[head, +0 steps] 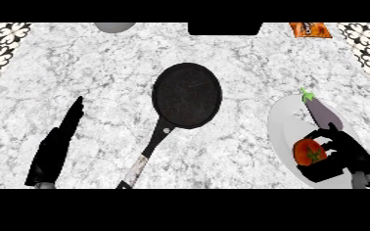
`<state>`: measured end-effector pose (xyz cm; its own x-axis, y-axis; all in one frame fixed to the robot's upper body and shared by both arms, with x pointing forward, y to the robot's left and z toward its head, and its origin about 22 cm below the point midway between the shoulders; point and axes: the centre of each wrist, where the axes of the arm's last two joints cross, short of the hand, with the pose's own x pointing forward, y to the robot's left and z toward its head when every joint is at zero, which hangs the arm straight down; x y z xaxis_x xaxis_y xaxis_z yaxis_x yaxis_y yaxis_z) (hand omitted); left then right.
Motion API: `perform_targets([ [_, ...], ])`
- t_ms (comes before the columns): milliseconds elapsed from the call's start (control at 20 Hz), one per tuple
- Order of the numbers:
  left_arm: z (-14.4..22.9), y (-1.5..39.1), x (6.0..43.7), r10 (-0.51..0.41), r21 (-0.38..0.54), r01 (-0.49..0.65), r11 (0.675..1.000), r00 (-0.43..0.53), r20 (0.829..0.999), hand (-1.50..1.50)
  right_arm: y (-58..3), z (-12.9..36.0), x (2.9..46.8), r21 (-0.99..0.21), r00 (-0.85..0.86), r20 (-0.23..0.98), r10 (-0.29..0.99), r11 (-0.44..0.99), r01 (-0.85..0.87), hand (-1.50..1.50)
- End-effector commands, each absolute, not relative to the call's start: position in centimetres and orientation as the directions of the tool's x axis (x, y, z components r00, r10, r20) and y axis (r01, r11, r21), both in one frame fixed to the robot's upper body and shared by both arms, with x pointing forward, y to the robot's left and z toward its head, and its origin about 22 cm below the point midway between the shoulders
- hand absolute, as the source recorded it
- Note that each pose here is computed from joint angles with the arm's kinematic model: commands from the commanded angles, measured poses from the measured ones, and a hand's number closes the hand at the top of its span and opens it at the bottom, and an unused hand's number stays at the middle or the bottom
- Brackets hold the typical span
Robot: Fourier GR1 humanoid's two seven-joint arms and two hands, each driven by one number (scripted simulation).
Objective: Pick the tomato from the plate and place it in the pan
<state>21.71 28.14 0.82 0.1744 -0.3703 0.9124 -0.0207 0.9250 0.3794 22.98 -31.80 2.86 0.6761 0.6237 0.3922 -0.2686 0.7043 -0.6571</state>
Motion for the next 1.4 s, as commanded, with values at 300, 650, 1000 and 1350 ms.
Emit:
perform_targets([
  [300, 0.9, 28.3, 22.0, -0.373, 0.383, -0.030, 0.923, 0.174, 0.911, 0.00, -22.5, 3.2, 18.3, -0.834, 0.647, 0.182, 0.740, 0.465, -0.298, 1.50],
  [650, 1.2, 29.1, 21.6, -0.387, 0.396, -0.017, 0.918, 0.179, 0.905, 0.00, -22.2, 9.6, 19.6, -0.977, 0.472, 0.215, 0.855, 0.182, 0.116, 1.50],
  [1000, 0.9, 27.3, 22.1, -0.368, 0.377, -0.017, 0.926, 0.176, 0.913, 0.00, -17.1, 13.8, 21.6, -0.929, 0.268, 0.257, 0.929, 0.161, 0.332, 1.50],
  [1350, 1.7, 28.5, 22.7, -0.360, 0.367, -0.007, 0.930, 0.175, 0.916, 0.00, -11.8, 15.0, 28.0, -0.891, 0.167, 0.406, 0.899, 0.349, 0.289, 1.50],
])
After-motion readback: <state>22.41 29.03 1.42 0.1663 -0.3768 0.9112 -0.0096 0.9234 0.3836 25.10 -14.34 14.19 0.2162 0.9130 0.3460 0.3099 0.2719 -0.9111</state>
